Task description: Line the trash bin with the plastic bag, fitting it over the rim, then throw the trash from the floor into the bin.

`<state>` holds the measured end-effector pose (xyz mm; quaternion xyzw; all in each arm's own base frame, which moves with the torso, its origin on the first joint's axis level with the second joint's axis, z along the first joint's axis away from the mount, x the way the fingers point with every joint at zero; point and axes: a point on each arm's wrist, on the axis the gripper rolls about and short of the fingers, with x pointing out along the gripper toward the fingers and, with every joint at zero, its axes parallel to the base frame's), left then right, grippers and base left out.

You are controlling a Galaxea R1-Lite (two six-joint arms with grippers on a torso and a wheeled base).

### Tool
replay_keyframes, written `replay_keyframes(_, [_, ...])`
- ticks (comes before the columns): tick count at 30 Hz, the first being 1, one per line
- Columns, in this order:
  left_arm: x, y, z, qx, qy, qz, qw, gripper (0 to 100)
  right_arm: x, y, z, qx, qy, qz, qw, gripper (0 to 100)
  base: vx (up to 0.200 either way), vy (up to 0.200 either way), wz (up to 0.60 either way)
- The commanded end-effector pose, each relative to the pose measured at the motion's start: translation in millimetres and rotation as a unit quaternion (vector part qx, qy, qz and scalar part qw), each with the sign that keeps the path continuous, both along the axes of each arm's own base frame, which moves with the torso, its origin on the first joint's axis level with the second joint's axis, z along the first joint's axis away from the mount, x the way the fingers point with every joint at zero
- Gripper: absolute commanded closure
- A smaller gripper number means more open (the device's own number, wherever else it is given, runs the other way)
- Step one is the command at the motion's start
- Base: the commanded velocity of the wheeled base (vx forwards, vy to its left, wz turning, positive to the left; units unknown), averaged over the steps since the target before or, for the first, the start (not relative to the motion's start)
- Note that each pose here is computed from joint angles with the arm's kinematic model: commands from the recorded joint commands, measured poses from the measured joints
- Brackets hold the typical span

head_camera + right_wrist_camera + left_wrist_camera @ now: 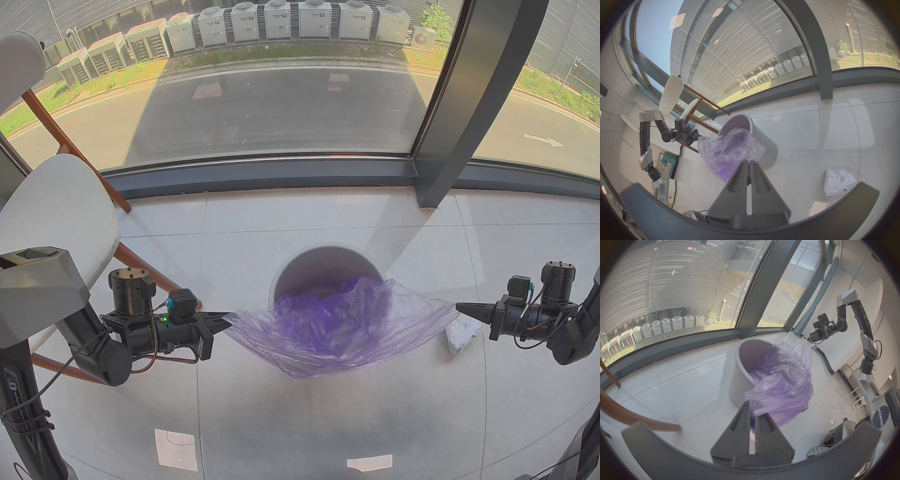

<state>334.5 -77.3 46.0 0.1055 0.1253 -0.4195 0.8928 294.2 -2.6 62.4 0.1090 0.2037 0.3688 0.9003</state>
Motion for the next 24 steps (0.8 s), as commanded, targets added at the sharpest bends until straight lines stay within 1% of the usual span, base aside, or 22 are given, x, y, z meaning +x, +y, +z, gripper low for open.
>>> replay_keyframes(1, [3.3, 6.9, 2.1, 0.002, -0.007, 0.014, 0.9999, 100, 3.9, -2.0, 1.9, -0.001, -0.007, -0.003, 1.0, 100, 0.0, 0.0, 0.0])
replay_keyframes(5, [5.9, 12.4, 2.8, 0.005, -0.013, 0.023, 0.9996, 100, 14.5, -3.3, 1.5, -0.002, -0.016, -0.005, 0.9999, 100, 0.0, 0.0, 0.0])
replay_keyframes(8, [7.0, 11.8, 3.0, 0.008, -0.019, 0.022, 0.9995, 100, 21.7, -3.4, 0.3, -0.003, -0.02, -0.005, 0.9998, 100, 0.0, 0.0, 0.0])
replay_keyframes(10, [8.5, 9.0, -3.4, 0.009, -0.022, 0.023, 0.9994, 100, 22.5, -1.5, -0.1, -0.003, -0.021, -0.002, 0.9998, 100, 0.0, 0.0, 0.0])
replay_keyframes(13, [4.1, 0.0, -10.8, 0.005, -0.027, 0.011, 0.9996, 100, 11.7, 2.5, -4.6, -0.002, 0.002, 0.004, 1.0, 100, 0.0, 0.0, 0.0])
replay_keyframes(15, [-7.3, -2.5, -16.8, 0.007, -0.009, 0.004, 0.9999, 100, 0.5, 3.6, -7.3, -0.002, 0.016, 0.005, 0.9999, 100, 0.0, 0.0, 0.0])
replay_keyframes(17, [-17.0, -0.1, -23.4, 0.011, 0.012, 0.004, 0.9999, 100, -6.9, 3.1, -11.6, -0.003, 0.028, 0.004, 0.9996, 100, 0.0, 0.0, 0.0])
replay_keyframes(18, [-19.7, 0.5, -25.2, 0.014, 0.015, 0.003, 0.9998, 100, -9.3, 2.3, -13.5, -0.003, 0.031, 0.003, 0.9995, 100, 0.0, 0.0, 0.0])
replay_keyframes(20, [-21.2, 2.3, -27.9, 0.016, 0.02, 0.005, 0.9997, 100, -11.5, 1.6, -16.3, -0.005, 0.036, 0.002, 0.9993, 100, 0.0, 0.0, 0.0])
replay_keyframes(24, [-13.7, 1.4, -25.5, 0.014, 0.008, 0.009, 0.9998, 100, -7.6, 1.8, -18.9, -0.009, 0.032, 0.004, 0.9994, 100, 0.0, 0.0, 0.0])
